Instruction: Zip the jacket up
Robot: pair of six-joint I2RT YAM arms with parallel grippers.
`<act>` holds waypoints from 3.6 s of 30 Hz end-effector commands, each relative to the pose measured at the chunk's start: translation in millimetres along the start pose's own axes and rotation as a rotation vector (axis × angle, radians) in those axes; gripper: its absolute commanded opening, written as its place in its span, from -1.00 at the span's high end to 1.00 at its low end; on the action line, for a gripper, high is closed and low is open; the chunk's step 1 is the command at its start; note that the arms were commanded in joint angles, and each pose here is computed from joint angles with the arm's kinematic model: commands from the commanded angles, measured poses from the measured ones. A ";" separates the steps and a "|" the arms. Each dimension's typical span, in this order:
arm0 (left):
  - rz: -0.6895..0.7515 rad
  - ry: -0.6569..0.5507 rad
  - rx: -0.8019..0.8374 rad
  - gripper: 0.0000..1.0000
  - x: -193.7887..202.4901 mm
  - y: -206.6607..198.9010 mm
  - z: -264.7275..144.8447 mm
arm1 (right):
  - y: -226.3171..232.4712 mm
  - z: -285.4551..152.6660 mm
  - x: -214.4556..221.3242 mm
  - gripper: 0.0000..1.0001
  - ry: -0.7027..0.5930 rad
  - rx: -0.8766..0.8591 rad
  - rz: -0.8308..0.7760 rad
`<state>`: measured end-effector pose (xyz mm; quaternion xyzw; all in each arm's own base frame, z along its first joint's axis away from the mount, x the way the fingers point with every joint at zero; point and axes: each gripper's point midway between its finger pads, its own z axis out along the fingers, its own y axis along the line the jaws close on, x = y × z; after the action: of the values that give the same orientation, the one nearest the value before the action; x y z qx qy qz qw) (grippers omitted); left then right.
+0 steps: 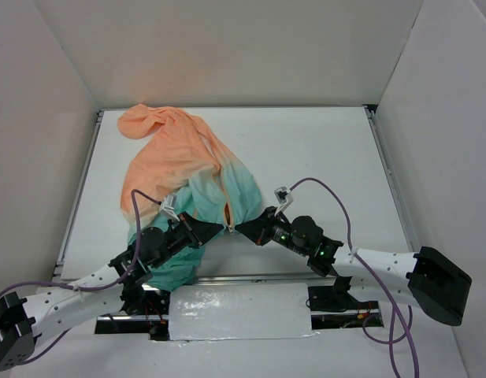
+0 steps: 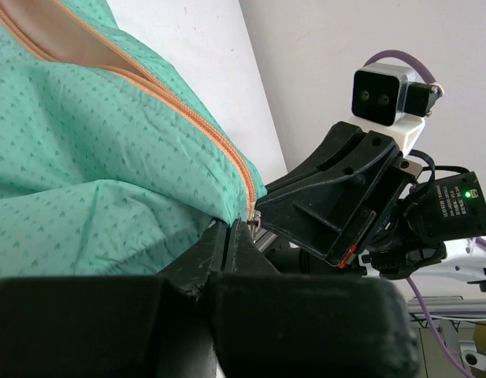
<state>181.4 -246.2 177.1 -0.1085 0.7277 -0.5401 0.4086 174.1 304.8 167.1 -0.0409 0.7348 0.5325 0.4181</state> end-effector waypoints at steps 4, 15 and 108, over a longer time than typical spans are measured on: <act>0.011 -0.043 0.076 1.00 -15.6 -27.6 2.7 | 17.7 0.3 -18.2 1.00 -0.062 -0.062 -0.013; -0.002 -0.016 0.085 1.00 -9.1 -26.7 4.5 | 17.8 4.7 -19.9 1.00 -0.061 -0.051 -0.017; 0.188 0.437 -0.132 1.00 120.1 114.8 13.2 | -110.6 10.8 68.0 1.00 0.243 0.571 0.133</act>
<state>158.4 -276.0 21.5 0.0351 0.8416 -0.4443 0.3051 171.2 291.5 27.0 0.0396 0.9141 0.3213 0.2442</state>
